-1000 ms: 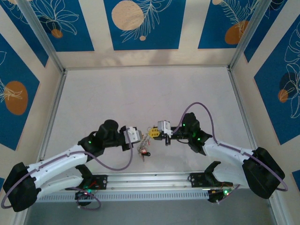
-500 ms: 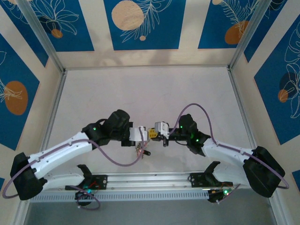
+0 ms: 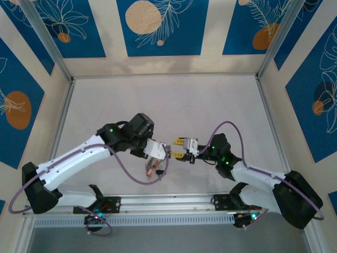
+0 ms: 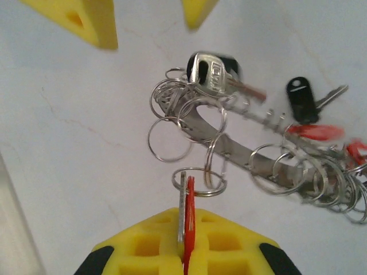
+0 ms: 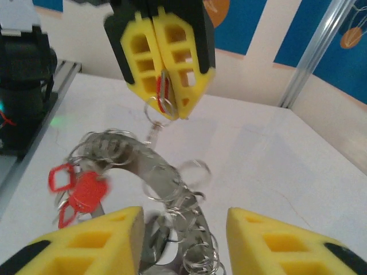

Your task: Put the keys on the keyring

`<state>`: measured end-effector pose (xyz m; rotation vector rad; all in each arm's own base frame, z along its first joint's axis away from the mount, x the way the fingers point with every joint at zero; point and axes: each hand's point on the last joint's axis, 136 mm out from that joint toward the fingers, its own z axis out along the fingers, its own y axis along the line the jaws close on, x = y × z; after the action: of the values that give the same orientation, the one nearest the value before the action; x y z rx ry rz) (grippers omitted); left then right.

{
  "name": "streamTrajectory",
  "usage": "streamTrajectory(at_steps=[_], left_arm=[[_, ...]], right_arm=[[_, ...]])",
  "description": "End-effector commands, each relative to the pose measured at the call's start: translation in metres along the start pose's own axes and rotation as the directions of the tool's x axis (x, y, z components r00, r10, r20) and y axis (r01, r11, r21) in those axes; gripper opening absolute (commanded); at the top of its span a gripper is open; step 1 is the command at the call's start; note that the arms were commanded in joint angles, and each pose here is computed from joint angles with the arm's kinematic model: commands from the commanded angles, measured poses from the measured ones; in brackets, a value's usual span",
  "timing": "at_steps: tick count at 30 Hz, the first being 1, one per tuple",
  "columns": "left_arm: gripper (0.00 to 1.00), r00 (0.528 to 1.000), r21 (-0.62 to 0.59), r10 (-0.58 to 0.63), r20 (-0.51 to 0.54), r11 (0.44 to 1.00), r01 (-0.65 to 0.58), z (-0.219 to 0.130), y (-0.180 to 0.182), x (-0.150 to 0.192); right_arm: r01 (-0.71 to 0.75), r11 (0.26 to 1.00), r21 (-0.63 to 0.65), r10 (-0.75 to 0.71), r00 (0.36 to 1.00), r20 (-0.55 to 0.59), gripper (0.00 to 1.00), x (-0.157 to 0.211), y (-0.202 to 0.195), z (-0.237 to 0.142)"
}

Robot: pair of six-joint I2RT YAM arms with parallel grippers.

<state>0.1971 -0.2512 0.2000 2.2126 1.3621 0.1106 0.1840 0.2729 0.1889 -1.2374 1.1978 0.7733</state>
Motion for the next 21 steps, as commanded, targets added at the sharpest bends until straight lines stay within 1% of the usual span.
streamTrajectory(at_steps=[1,2,3,6,8,11,12,13,16,20,21], left_arm=[[0.00,0.982,-0.017,0.154,-0.113,0.987,-0.157,-0.011,0.012,0.008],[0.00,0.972,-0.022,0.186,-0.141,0.981,-0.191,-0.012,0.017,0.010],[0.00,0.960,-0.030,0.217,-0.176,0.974,-0.226,-0.013,0.023,0.012],[0.00,0.915,-0.040,0.281,-0.291,0.952,-0.305,-0.017,0.040,0.018],[0.00,0.893,-0.038,0.300,-0.335,0.943,-0.331,-0.020,0.050,0.019],[0.00,0.869,-0.044,0.334,-0.364,0.926,-0.374,-0.019,0.062,0.016],[0.00,0.861,-0.051,0.348,-0.371,0.918,-0.393,-0.019,0.065,0.014],[0.00,0.854,-0.059,0.358,-0.377,0.911,-0.408,-0.018,0.069,0.012],[0.00,0.843,-0.077,0.369,-0.390,0.900,-0.430,-0.018,0.079,0.006],[0.00,0.833,-0.051,0.358,-0.423,0.908,-0.417,-0.011,0.083,0.007],[0.00,0.837,-0.049,0.355,-0.416,0.911,-0.410,-0.008,0.083,0.005]], right_arm=[[0.015,0.997,0.073,-0.015,1.000,0.006,0.50,-0.004,-0.013,-0.011],[0.000,0.994,0.105,0.001,1.000,-0.009,0.53,-0.001,-0.018,-0.014],[-0.011,0.990,0.139,0.014,1.000,-0.019,0.58,0.001,-0.023,-0.018],[-0.033,0.976,0.214,0.036,0.999,-0.011,0.67,0.004,-0.034,-0.030],[-0.041,0.969,0.243,0.043,0.999,0.000,0.72,0.003,-0.038,-0.035],[-0.039,0.964,0.264,0.039,0.999,0.005,0.78,0.002,-0.040,-0.039],[-0.034,0.960,0.277,0.035,0.999,0.004,0.97,0.003,-0.041,-0.041],[-0.035,0.957,0.289,0.035,0.999,0.006,0.99,0.003,-0.043,-0.042],[-0.047,0.949,0.313,0.043,0.999,0.019,0.99,0.001,-0.046,-0.045],[-0.053,0.949,0.312,0.054,0.999,0.007,0.99,0.006,-0.045,-0.046],[-0.054,0.947,0.318,0.054,0.999,0.010,0.99,0.005,-0.045,-0.047]])
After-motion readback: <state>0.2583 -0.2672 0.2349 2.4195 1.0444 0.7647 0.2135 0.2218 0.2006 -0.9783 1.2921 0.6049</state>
